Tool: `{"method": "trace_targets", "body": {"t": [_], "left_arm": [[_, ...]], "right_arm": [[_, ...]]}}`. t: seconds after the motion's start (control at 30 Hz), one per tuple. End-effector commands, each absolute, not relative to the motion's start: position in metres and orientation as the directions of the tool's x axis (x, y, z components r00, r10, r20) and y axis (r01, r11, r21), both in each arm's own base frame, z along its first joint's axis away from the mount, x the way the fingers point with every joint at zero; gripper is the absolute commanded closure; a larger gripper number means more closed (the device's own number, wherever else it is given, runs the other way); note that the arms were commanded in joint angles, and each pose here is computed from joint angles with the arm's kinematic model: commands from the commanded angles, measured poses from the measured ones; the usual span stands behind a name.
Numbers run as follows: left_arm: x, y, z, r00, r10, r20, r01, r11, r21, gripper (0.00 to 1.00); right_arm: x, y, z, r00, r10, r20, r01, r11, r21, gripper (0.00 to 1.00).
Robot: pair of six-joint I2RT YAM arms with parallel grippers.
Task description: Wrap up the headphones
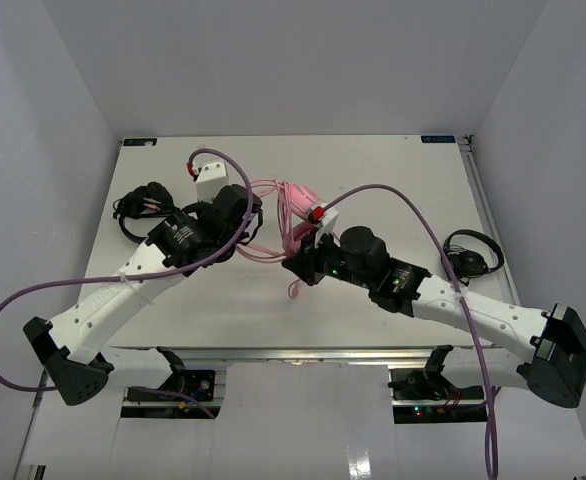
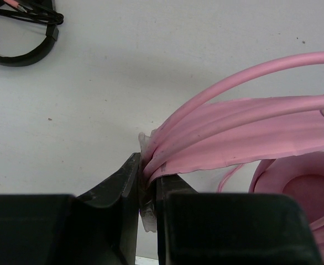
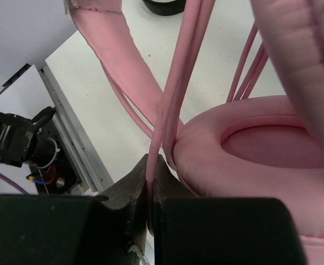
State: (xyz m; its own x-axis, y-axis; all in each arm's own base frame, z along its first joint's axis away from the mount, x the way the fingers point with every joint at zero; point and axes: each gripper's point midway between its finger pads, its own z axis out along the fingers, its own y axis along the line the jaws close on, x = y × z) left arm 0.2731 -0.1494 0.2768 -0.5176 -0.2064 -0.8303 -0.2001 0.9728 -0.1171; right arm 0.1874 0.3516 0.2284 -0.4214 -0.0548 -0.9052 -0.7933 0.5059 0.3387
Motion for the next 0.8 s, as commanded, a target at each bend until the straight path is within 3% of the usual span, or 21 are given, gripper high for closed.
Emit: {"method": "trace_targets", "body": {"t": [0.0,0.2,0.77], "left_arm": [[0.278,-0.15,0.326,-0.353,-0.451,-0.82,-0.232,0.891,-0.39,1.0],[0.272,-0.146,0.334,-0.333,-0.491,-0.805,-0.234,0.87,-0.434,1.0],[0.257,-0.146,0.348,-0.334,-0.574,-0.748,-0.189,0.818,-0.543,1.0]], "right_arm": [[0.195,0.357,0.243,-0.337,-0.01,-0.941,-0.771,0.576,0.27,0.91],[0.196,0.357,0.249,-0.27,0.007,-0.963,-0.726,0.656,0.208,0.87],[0.204,0.352,0.236,-0.148,0.098,-0.984,-0.683,0.71,0.174,0.84]]}}
